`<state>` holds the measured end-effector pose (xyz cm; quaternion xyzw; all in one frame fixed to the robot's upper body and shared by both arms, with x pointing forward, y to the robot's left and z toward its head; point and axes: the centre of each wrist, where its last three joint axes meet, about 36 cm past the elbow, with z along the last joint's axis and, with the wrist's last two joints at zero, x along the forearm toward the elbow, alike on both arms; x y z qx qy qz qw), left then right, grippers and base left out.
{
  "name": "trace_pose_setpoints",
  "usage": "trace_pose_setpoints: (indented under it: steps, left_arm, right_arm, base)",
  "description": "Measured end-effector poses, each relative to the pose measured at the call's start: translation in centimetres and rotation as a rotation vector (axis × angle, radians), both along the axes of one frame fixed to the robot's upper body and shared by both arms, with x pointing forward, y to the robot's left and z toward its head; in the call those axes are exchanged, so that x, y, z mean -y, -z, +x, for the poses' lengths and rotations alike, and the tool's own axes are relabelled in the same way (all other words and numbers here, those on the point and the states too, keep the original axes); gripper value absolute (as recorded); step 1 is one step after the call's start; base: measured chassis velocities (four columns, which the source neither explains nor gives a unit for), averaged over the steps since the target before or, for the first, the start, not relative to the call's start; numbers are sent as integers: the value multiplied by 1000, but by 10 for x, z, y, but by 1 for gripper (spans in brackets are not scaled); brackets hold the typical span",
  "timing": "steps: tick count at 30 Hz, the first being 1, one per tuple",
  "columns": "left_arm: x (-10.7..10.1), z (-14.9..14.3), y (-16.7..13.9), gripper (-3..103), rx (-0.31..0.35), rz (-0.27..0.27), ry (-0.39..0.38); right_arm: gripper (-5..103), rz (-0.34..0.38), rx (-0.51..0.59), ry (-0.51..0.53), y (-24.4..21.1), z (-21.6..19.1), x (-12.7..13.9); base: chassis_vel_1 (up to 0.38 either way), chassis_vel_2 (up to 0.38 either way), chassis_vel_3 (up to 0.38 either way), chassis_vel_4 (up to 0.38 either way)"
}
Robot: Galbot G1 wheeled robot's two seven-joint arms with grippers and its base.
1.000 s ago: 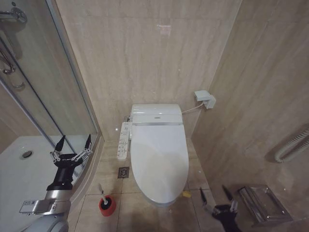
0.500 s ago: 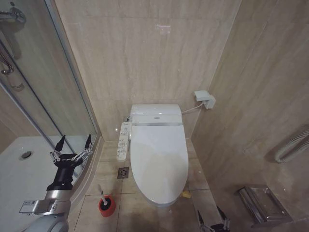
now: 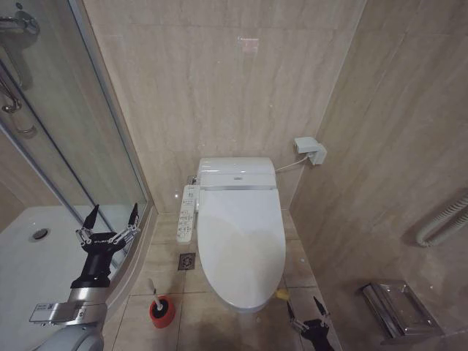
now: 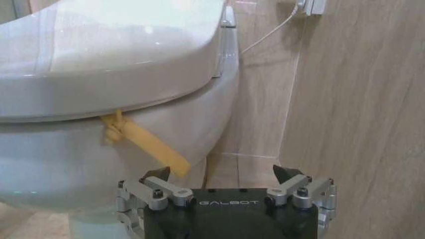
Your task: Open the toilet lid, clean the toilet bowl with a toilet brush, close the toilet lid, and flush.
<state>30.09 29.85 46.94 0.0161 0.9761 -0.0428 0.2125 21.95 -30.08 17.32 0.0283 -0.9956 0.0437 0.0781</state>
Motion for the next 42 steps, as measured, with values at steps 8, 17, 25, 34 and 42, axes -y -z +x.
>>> trace_pose_setpoints:
  steps: [8, 17, 25, 34, 42]
  left_arm:
    - [0, 0, 0, 100, 0, 0, 0]
    - [0, 0, 0, 100, 0, 0, 0]
    - [0, 0, 0, 100, 0, 0, 0]
    - [0, 0, 0, 100, 0, 0, 0]
    - [0, 0, 0, 100, 0, 0, 0]
  right_arm:
    - [100, 25, 3, 3, 5, 4, -9]
    - [100, 38, 6, -1, 6, 3, -16]
    - [100, 55, 37, 45, 6, 10, -21]
    - [100, 68, 52, 58, 10, 13, -23]
    - [100, 111, 95, 70, 17, 9, -23]
  base:
    - [0, 0, 0, 0]
    - [0, 0, 0, 0]
    - [0, 0, 0, 0]
    - [0, 0, 0, 0]
    - [0, 0, 0, 0]
